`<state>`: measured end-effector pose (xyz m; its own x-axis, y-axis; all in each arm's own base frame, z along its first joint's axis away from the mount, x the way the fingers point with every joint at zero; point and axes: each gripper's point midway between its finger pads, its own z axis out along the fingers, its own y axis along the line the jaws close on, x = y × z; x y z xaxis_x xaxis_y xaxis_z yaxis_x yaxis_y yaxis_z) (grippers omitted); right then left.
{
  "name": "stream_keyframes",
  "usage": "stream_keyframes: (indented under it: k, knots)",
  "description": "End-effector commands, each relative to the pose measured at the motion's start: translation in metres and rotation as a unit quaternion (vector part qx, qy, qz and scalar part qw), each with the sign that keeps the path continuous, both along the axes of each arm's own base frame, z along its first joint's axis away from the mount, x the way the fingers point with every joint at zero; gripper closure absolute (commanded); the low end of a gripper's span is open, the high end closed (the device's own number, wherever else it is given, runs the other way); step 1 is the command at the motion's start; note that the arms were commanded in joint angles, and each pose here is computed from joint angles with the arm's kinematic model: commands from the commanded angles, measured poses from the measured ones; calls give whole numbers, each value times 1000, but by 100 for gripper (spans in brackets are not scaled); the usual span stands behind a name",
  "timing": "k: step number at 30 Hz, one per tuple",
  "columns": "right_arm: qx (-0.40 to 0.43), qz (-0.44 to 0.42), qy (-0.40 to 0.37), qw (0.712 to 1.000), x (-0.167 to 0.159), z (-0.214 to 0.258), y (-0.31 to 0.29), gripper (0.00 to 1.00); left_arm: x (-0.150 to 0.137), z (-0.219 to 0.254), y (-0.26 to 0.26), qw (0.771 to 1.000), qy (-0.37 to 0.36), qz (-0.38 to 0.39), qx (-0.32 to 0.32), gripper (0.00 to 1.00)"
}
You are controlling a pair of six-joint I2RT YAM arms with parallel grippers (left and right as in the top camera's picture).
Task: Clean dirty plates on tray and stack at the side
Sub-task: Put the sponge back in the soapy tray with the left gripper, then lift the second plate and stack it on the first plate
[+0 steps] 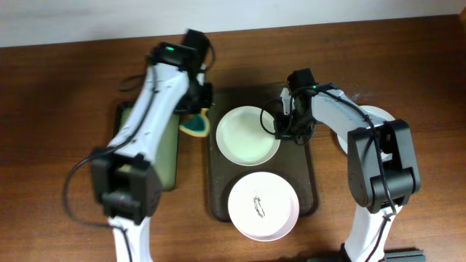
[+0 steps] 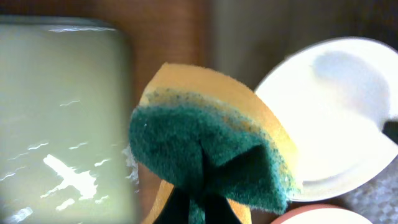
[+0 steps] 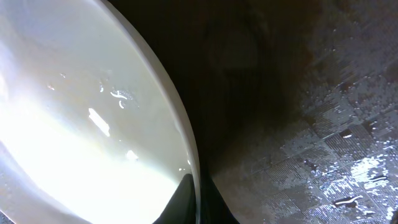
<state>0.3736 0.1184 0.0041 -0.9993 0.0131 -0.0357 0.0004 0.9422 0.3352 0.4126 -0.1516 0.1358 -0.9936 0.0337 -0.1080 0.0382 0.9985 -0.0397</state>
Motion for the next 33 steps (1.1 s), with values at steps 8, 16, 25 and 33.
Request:
stream_keyframes:
  k: [8, 16, 25, 33]
  knots:
    - [-196, -14, -121, 973, -1, 91, -43, 96, -41, -69, 155, 979, 94, 179, 28, 86]
    - [-478, 27, -368, 797, -23, 208, 6, 96, -43, 23, 158, 987, -29, 161, 7, 13]
    - [-440, 3, -476, 762, -56, 287, 27, 96, -61, 113, 144, 968, -158, 185, -62, 0]
    - [-402, 44, -387, 828, -48, 239, 17, 96, -61, 113, 144, 968, -157, 185, -61, 0]
